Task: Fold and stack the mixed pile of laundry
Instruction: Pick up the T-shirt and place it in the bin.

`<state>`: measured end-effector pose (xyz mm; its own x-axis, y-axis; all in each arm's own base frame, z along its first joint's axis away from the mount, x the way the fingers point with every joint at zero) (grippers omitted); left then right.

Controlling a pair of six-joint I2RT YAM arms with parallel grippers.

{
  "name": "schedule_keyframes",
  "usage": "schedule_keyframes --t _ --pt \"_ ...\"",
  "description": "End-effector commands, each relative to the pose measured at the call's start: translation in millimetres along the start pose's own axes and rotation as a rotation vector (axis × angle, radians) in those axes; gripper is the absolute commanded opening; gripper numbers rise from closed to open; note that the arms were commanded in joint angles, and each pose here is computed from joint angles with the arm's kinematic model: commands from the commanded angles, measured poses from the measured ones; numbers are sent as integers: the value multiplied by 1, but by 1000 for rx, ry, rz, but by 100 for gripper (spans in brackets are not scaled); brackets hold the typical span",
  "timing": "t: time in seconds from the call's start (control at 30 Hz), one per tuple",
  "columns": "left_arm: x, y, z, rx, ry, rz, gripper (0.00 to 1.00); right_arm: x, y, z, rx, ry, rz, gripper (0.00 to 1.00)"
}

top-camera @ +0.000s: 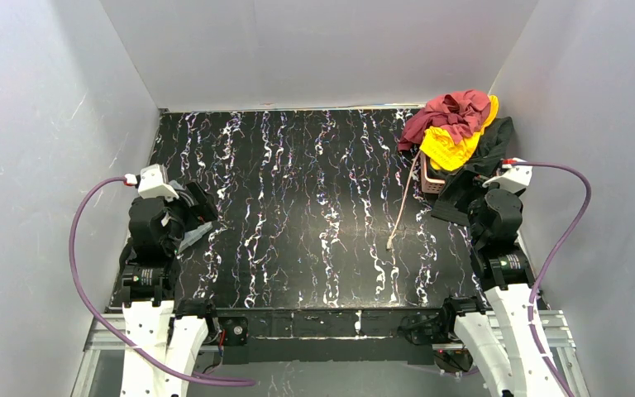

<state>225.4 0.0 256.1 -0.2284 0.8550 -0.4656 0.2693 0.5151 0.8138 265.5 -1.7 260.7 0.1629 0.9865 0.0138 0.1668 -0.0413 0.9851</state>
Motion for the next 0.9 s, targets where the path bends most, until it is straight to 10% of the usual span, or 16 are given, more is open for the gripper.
schedule_keyframes --t 0.0,0.47,0.87 --pt "-3 5 -1 -18 -13 -2 98 -7 21 -4 -48 -36 6 99" --pt "-1 -9 6 33 -23 28 98 1 45 -5 -78 14 -45 99" --pt "-20 -30 14 153 -132 12 98 8 35 84 385 -94 -204 99"
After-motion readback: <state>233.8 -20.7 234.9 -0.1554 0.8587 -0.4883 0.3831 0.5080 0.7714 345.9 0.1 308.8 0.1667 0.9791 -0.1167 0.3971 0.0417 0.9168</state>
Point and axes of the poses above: each gripper's point midway between its finger pads, its own z axis out along the fingers, its own x axis along the line the jaws close on, y = z × x, the point moved 1 cm from there along -z, back along the fingers, and after that the axes turned 14 degrees about -z, right-handed, at the moved point
